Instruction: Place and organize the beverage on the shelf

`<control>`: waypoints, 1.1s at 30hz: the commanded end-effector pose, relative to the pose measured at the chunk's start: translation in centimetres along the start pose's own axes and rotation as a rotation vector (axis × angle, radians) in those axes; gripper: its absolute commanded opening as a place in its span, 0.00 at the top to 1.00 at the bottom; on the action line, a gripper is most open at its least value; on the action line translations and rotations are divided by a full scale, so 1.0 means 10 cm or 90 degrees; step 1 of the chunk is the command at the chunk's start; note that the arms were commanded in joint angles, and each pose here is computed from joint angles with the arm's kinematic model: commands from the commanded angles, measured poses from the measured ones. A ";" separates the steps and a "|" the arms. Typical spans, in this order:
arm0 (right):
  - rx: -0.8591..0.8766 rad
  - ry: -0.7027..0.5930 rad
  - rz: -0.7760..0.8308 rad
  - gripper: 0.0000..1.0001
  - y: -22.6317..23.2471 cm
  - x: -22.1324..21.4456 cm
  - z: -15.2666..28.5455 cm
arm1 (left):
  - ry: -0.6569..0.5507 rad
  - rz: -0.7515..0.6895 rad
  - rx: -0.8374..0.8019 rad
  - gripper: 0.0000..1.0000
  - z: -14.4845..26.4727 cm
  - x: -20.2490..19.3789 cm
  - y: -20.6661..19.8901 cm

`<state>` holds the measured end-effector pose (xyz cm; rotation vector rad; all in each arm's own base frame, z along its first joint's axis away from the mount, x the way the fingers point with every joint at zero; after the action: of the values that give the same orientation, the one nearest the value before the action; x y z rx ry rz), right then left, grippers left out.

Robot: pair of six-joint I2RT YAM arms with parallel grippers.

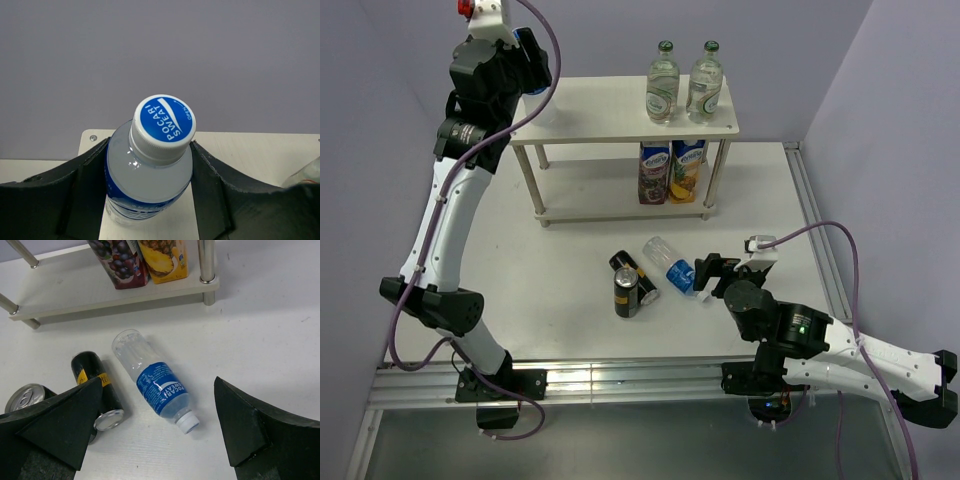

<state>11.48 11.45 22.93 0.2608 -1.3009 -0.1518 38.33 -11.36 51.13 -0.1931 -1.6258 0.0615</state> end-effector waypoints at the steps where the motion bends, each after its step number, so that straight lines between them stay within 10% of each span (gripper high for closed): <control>1: -0.017 -0.016 -0.008 0.01 0.00 0.00 -0.02 | -0.085 0.029 -0.026 1.00 -0.13 0.19 -0.03; 6: -0.019 -0.012 -0.005 0.00 0.01 -0.01 -0.03 | -0.067 0.038 -0.027 0.84 -0.22 0.06 -0.04; 7: -0.019 -0.011 -0.004 0.00 0.01 0.00 -0.03 | -0.062 0.038 -0.029 0.60 -0.22 0.02 -0.04; 10: -0.019 -0.009 -0.008 0.00 0.02 0.01 -0.02 | -0.057 0.038 -0.034 0.30 -0.20 -0.06 -0.03; 19: -0.017 -0.004 -0.014 0.00 0.03 0.01 -0.02 | -0.034 0.032 -0.038 0.01 -0.11 -0.14 -0.01; 33: -0.014 0.004 -0.020 0.00 0.04 -0.06 -0.04 | -0.036 0.029 -0.037 0.01 0.19 -0.04 0.05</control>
<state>11.58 11.94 22.33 0.2508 -1.2762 -0.1582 39.27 -11.41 47.76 -0.2355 -1.6103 0.0584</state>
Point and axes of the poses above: each gripper's point midway between its finger pads, its own z axis back along the fingers, its own y axis along the line the jaws close on, x = y × z, the point moved 9 cm from there along z, back along the fingers, and after that the axes turned 2 degrees about -z, right-handed, at the moved point
